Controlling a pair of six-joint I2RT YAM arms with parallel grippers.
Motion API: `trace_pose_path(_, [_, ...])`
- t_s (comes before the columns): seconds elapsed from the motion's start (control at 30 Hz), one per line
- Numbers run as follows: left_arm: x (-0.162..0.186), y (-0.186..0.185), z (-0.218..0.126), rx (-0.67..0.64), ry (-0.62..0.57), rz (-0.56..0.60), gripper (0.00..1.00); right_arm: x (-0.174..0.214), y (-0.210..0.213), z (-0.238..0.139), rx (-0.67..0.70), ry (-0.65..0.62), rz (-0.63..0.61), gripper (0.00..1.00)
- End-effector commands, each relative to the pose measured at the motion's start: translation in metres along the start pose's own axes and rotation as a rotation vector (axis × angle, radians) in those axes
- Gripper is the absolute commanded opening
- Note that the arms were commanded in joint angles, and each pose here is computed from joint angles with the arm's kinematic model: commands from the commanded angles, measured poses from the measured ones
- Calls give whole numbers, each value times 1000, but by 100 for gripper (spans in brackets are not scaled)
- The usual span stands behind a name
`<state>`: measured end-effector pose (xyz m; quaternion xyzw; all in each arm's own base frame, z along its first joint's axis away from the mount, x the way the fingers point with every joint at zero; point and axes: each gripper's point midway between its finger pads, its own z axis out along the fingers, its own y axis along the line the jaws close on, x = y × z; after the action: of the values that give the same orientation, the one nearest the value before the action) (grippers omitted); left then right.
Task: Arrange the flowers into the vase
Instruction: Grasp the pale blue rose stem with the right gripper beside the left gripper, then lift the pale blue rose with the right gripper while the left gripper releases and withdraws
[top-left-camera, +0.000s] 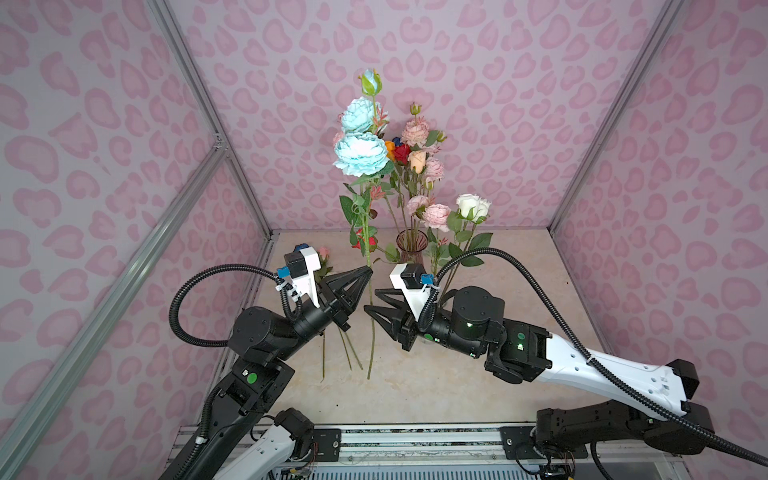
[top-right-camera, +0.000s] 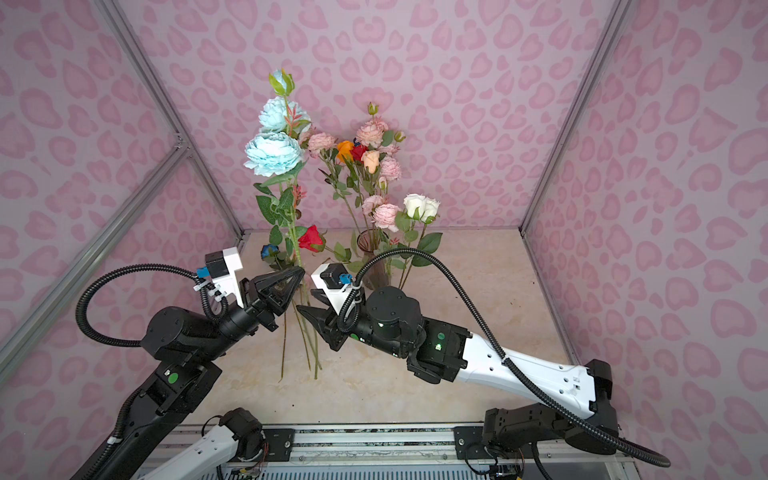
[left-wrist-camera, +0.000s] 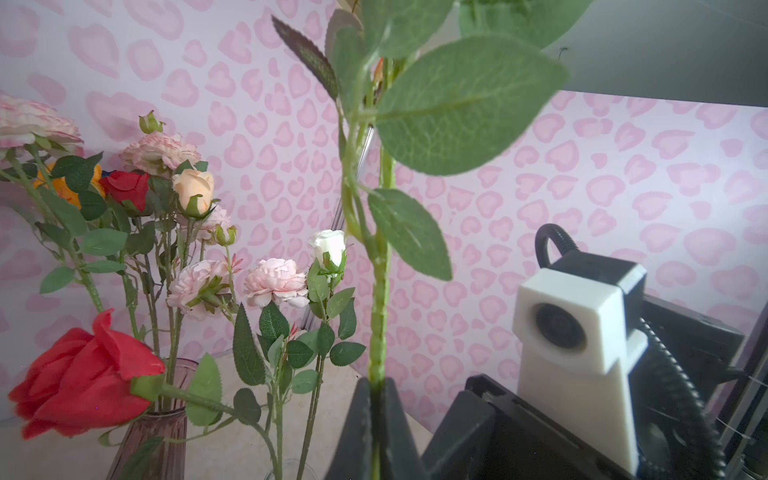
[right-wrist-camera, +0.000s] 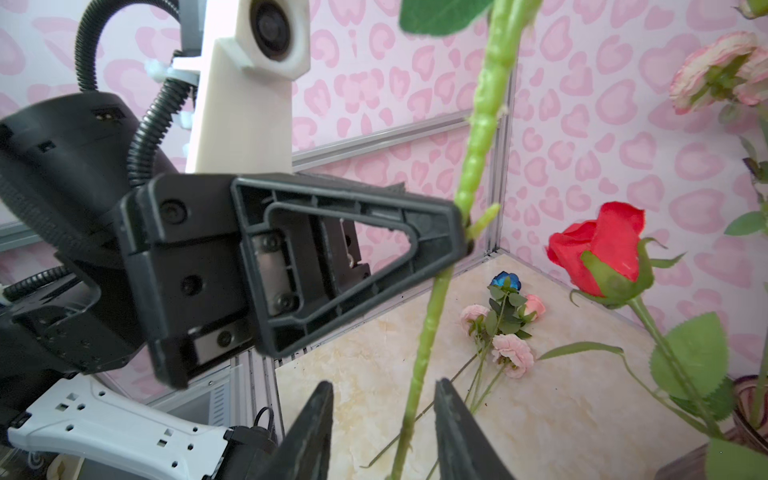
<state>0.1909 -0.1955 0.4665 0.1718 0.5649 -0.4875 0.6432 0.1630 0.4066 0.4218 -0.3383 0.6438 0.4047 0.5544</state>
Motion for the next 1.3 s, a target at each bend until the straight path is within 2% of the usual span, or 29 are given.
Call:
trace_pose_path(0.0, [-14,-9,0,35,-65,39,3,-9,-4,5,24,-35,9,37])
trace_pose_path(0.17, [-12,-10,-2,39,-66,36,3,-10,-8,14,26,-39,35,25])
trace_pose_path(0.27, [-10,-10,-2,37,-58,35,3,-12,-6,16,12,-50,37,7])
trace_pose_path(0.33, [-9,-10,-3,36,-55,34,3,-13,-5,17,11,-51,30,0])
trace_pose_path(0.43, [-9,-8,-5,20,-52,47,17,-14,-7,16,24,-49,7,0])
trace_pose_path(0.5, [-13,-5,-10,-14,-60,63,32,-17,-10,13,45,-53,-11,0])
trace_pose_path(0.57, [-16,1,-17,-71,-71,93,41,-22,-14,8,65,-62,-32,0])
trace_pose_path(0.63, [-18,16,-32,-182,-91,103,46,-28,-16,2,85,-68,-58,0])
trace_pose_path(0.7, [-25,32,-53,-289,-171,99,50,-36,-22,-7,125,-79,-90,0])
trace_pose_path(0.8, [-27,57,-83,-450,-265,71,52,-52,-32,-22,198,-103,-147,0])
trace_pose_path(0.93, [-12,80,-104,-576,-276,47,52,-74,-54,-46,317,-128,-217,0])
trace_pose_path(1.1, [8,93,-109,-630,-234,32,51,-97,-90,-76,442,-158,-242,0])
trace_pose_path(1.27, [19,101,-107,-656,-195,30,51,-100,-123,-88,518,-165,-220,0])
